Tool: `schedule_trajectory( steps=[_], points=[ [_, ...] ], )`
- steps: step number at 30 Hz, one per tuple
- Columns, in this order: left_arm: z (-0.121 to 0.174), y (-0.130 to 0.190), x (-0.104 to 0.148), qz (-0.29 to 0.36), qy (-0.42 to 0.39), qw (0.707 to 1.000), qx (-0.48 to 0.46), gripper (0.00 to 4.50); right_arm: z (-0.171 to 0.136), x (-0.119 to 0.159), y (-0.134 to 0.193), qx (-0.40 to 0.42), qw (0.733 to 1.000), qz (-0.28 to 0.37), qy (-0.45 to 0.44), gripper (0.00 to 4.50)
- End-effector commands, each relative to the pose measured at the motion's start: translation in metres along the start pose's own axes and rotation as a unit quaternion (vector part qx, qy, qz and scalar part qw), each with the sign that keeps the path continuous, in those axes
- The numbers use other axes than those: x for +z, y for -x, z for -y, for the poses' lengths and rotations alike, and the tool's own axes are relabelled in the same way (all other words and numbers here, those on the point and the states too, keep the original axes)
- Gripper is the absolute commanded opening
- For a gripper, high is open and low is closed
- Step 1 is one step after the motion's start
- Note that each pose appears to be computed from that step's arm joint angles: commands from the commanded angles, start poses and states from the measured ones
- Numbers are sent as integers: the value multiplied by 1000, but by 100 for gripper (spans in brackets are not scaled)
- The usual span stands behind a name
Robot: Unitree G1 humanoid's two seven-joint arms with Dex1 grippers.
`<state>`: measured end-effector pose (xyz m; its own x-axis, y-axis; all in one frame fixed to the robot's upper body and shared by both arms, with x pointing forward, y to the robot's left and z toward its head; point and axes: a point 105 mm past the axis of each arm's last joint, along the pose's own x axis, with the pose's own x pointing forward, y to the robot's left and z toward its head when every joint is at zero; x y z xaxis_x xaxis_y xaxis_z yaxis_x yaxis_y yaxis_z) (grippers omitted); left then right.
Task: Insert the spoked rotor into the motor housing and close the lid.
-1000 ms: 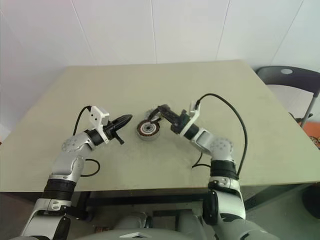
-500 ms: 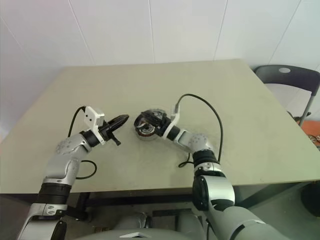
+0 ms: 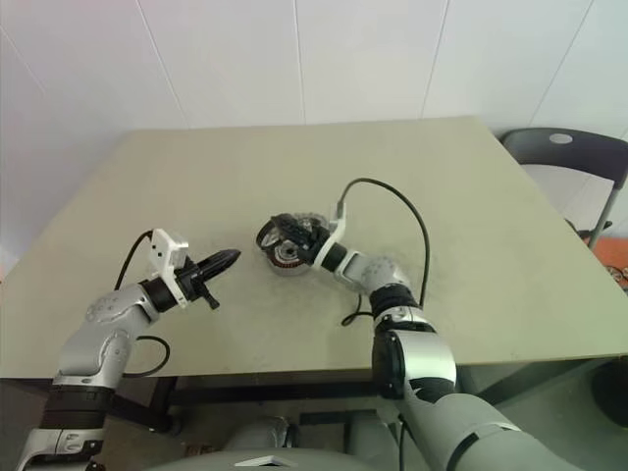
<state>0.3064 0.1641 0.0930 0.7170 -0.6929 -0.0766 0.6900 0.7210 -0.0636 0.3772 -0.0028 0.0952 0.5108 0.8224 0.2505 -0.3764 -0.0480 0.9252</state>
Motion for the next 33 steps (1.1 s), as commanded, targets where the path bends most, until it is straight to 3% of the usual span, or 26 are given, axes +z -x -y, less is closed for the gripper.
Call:
schedule_trajectory(
  steps=[1,12,33],
  points=[
    [7,-4,15,22,-11,1000,-16,0,-14,9,-11,27,999,14,14,30],
    [14,-8,18,22,-14,999,-25,0,3,9,-9,-18,999,30,11,30],
    [21,-13,20,20,-15,999,-36,0,12,-12,-7,-34,999,-27,24,30]
  ],
)
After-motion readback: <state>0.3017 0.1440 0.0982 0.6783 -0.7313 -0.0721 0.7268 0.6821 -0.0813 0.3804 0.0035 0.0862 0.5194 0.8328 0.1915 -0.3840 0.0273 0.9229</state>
